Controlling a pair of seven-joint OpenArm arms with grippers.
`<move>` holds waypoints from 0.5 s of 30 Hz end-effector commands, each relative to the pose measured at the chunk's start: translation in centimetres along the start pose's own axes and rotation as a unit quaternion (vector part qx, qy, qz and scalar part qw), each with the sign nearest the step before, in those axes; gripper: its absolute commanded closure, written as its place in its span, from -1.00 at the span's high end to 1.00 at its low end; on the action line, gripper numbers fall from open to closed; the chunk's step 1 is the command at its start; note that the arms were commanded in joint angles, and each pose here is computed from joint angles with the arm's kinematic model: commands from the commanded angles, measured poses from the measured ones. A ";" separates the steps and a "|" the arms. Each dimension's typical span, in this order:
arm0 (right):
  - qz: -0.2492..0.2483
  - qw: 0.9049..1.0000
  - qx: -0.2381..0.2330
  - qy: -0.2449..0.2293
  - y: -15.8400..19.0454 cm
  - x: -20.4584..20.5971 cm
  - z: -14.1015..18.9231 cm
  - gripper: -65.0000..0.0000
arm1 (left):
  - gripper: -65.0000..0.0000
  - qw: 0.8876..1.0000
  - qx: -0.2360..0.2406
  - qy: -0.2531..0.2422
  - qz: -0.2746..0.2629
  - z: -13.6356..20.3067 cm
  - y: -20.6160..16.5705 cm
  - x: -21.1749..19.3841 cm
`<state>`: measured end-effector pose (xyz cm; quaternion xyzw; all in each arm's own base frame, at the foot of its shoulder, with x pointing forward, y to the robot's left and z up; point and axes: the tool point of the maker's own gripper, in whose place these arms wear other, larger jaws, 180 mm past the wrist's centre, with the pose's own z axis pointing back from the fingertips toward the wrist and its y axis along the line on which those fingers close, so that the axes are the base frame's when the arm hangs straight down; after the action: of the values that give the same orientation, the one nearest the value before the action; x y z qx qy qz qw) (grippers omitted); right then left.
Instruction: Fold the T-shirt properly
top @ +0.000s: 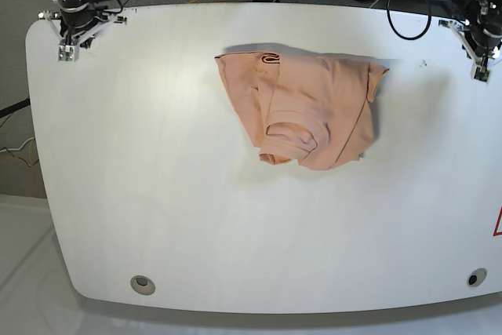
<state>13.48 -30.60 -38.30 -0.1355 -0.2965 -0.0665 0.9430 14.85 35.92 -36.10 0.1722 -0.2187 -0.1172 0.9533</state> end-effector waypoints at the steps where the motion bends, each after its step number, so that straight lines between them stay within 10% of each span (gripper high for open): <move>1: 0.002 1.000 -0.026 0.000 -2.2 -0.6 1.0 -1.00 | -0.97 1.000 0.007 0.008 -0.008 0.8 0.5 -1.2; 15: -0.050 0.986 -0.118 0.107 -7.9 -10.1 5.6 -1.00 | -0.97 0.992 -0.057 0.111 0.035 2.6 -6.0 -10.5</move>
<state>1.83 -35.03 -38.64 -0.2040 -0.1978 -0.1608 0.9452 3.98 32.99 -40.41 0.1193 -0.1117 -0.0753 0.9837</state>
